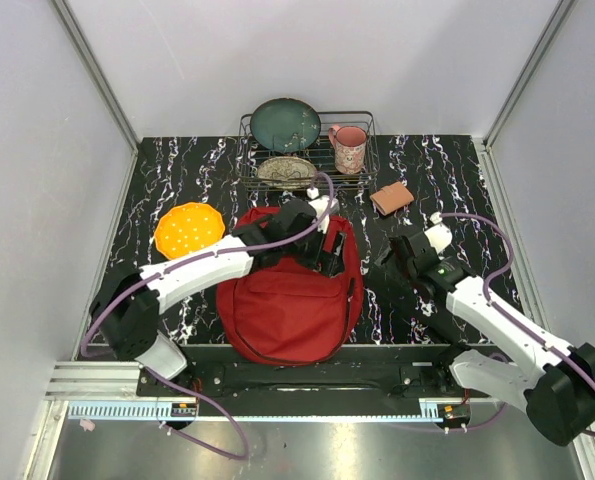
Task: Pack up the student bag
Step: Unzip the student bag at the center of the board.
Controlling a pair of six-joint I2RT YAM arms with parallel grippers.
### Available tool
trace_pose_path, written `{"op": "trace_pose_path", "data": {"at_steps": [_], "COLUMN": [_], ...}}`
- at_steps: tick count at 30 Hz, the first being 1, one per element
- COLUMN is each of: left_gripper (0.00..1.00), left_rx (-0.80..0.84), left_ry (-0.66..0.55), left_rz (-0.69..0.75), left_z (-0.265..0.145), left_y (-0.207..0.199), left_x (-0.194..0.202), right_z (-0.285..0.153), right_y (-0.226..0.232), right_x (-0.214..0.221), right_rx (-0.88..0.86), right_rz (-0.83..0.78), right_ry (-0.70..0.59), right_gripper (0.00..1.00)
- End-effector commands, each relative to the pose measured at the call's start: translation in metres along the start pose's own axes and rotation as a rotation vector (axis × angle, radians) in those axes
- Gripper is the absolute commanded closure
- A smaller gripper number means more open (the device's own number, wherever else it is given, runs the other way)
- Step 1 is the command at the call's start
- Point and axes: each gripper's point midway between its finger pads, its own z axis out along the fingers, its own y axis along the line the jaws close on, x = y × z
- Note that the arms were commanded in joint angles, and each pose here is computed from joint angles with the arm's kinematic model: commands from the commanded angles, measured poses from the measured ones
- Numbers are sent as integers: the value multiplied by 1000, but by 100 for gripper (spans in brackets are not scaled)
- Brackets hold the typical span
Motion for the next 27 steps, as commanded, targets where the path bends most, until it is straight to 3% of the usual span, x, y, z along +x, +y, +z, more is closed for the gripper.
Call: {"op": "trace_pose_path", "data": {"at_steps": [1,13,27], "left_gripper": [8,21,43], "left_rx": [-6,-139,-144], "left_ry": [17,83,86], "left_rz": [75,71,36], "left_z": [13,38,45], "left_y": [-13,4,3], "left_x": [-6,10,10], "right_z": [-6,-3,0], "right_y": [-7,7,15], "right_x": [-15,-5,0], "right_rx": [9,-53,-79], "right_rz": [50,21,0], "right_ry": [-70,-18,11], "right_gripper": [40,40,41]}}
